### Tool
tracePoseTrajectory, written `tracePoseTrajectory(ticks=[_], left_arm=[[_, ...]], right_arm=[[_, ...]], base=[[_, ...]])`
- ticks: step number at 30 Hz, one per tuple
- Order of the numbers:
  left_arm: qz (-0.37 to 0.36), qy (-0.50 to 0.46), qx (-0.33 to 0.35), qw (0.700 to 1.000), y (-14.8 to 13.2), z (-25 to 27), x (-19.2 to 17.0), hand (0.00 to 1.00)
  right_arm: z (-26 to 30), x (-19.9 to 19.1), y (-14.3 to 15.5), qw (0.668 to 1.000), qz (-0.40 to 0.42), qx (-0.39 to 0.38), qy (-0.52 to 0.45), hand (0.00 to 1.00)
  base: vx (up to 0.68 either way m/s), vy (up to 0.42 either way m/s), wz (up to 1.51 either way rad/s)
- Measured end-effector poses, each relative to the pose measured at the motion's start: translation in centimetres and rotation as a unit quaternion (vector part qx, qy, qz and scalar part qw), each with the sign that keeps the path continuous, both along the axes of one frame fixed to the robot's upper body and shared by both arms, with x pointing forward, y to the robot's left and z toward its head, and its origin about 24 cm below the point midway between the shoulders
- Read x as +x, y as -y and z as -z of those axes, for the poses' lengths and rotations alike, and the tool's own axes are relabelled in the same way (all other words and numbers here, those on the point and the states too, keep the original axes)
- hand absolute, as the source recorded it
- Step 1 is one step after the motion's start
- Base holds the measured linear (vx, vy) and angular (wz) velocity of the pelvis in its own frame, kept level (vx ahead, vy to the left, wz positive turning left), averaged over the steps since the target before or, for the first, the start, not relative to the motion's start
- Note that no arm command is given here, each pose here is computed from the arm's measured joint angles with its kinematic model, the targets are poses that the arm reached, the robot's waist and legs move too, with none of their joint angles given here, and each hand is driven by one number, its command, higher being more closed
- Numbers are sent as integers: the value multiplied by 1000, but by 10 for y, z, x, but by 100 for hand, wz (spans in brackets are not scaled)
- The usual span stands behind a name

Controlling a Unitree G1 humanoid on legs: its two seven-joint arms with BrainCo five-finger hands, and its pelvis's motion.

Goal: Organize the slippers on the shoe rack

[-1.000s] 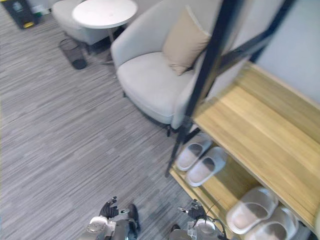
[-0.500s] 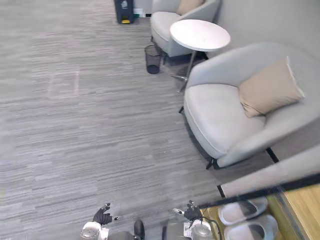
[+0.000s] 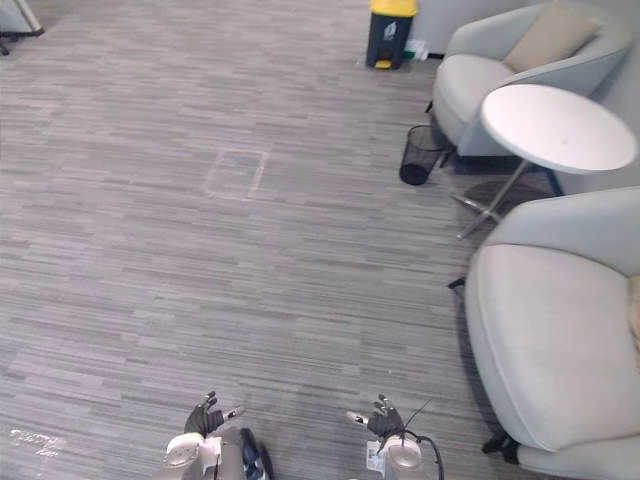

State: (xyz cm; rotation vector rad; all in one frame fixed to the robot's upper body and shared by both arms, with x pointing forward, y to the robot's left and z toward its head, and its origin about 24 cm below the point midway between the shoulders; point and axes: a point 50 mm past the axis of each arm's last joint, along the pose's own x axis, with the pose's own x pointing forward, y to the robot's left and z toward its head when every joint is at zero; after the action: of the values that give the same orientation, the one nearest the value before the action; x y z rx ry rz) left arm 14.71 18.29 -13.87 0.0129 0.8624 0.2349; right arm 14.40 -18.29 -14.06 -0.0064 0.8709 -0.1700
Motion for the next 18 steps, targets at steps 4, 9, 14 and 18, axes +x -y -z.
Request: tracePoseTrajectory(ticks=[4,9,14,18], left_arm=[[-11,-5,24,1000,-19,-1,1,0],[-16,-42,18,999,-15,9,-24,0],[-8,-43,21,999,-15,9,-22,0],[0,-20,7,1000,-2,4,-3,0]], right_arm=[[1,8,-10,1000,-2,13,-3,0],[5,-3,-2,1000,2,4,-20,0],[7,-11,-3,1000,2,7,-26,0],[1,0,-1,1000,0,3,-2,0]], base=[[340,162,52],[348,134,43],[404,-38,49],[544,-187,41]])
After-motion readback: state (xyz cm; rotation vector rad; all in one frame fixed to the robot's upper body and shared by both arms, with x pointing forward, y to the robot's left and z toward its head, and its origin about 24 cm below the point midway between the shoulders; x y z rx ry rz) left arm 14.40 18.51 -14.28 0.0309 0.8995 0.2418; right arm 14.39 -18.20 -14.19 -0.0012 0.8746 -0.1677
